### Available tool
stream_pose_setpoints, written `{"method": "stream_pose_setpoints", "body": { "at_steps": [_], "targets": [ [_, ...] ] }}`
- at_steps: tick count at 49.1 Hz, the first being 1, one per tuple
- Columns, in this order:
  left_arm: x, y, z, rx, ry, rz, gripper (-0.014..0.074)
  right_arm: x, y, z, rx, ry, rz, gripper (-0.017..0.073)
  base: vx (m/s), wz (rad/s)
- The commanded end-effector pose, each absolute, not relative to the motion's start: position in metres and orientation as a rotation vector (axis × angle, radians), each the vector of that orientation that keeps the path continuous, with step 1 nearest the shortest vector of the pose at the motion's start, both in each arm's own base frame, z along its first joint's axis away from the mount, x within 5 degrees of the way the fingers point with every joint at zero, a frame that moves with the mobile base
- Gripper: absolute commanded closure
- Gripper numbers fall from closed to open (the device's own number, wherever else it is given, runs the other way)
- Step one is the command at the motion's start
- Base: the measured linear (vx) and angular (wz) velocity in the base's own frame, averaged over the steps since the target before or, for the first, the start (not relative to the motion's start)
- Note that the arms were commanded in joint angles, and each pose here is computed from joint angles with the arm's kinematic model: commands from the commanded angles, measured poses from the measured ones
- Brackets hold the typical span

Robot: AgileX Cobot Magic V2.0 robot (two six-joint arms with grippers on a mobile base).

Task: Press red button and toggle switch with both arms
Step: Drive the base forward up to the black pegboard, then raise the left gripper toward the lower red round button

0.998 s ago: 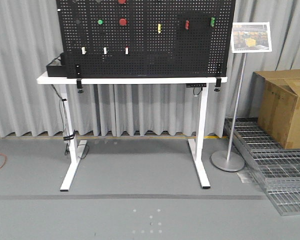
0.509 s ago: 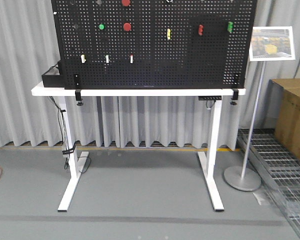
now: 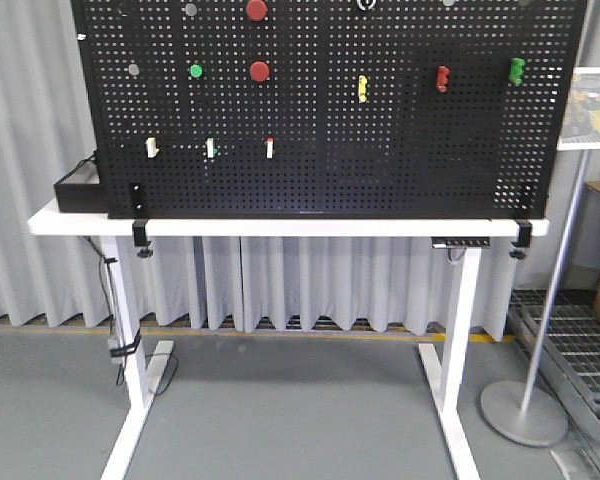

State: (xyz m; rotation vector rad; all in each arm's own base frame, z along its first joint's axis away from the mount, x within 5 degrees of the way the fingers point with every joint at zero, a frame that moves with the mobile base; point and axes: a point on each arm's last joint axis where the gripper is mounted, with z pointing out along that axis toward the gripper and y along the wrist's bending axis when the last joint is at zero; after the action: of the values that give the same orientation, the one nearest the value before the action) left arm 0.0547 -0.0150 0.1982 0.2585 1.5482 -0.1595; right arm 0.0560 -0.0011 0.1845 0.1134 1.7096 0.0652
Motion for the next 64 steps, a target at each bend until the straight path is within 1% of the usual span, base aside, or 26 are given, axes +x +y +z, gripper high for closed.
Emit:
{"method": "stream_pose_setpoints", "body": {
  "at_steps": [1,47,64],
  "targets": [
    [0.0547,-0.0148,0.1952,0.235,1.488,-0.173,0.0591,0.056,-0.0016,0.1898,0.099,1.614,0.051,0.0562,0.48,0.0],
    [0.0547,-0.0148,0.1952,0.235,1.488,-0.173,0.0591,0.056,-0.0016,0.1895,0.099,1.617,0.051,0.0562,0.48,-0.02],
    [0.0547,-0.0148,0.1952,0.235,1.488,-0.173,0.0591,0.056,-0.0016,0.1895,0.099,1.617,0.051,0.0562,0.33,0.03]
  ]
}}
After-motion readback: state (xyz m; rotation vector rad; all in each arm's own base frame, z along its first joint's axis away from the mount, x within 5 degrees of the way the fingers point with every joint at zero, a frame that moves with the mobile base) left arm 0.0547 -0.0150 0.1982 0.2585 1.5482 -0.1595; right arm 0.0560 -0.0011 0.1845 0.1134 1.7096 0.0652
